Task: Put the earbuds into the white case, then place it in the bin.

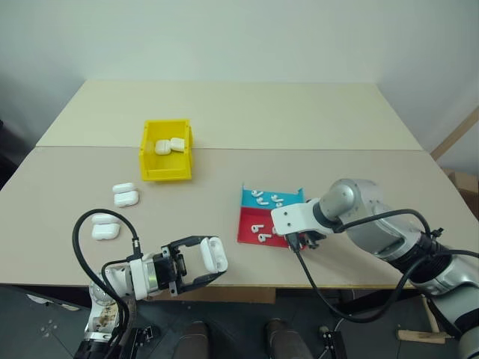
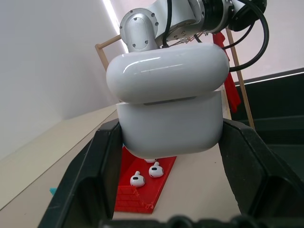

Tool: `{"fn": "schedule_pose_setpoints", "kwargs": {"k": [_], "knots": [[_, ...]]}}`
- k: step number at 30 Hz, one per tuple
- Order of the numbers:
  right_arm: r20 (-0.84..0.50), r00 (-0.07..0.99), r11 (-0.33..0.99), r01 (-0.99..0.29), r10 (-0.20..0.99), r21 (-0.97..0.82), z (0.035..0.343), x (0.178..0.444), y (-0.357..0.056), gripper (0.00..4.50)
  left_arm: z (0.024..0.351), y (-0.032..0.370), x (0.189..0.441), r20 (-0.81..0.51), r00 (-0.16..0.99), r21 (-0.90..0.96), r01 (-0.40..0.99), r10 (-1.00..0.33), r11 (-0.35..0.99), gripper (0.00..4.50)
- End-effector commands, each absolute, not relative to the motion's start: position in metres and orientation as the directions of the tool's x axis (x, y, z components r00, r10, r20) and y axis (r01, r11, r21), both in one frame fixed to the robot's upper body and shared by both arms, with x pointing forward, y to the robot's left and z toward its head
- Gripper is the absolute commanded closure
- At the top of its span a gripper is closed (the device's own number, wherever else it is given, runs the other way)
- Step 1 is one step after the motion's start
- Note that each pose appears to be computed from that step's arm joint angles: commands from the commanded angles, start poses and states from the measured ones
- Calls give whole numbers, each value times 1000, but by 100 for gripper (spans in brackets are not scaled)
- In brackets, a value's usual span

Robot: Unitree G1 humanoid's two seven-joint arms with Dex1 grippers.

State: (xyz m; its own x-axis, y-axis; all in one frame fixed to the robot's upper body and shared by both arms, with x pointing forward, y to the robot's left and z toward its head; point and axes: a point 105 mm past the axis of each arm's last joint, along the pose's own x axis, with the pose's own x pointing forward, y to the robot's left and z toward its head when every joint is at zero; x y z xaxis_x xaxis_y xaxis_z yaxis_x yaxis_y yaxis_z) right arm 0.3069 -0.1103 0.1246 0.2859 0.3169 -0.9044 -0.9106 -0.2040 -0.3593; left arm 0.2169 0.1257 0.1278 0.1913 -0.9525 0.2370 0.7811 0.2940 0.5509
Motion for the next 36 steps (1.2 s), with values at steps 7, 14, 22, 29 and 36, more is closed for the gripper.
{"fn": "schedule_pose_setpoints", "kwargs": {"k": [7,14,22,29,36], "knots": [[-897,297,-231,-895,327,-381,129,307,-107,419,132,124,214,226,184,593,753,-956,285,173],[-893,309,-242,-886,328,-395,133,307,-107,419,133,124,213,231,181,595,751,-956,287,173],[-864,362,-211,-868,351,-449,147,310,-108,419,131,130,214,222,202,597,745,-954,297,173],[-815,421,-222,-818,398,-530,169,308,-109,419,136,144,217,237,266,596,720,-934,356,173],[-795,426,-230,-800,432,-554,177,302,-104,383,149,199,224,160,366,631,676,-917,380,173]]}}
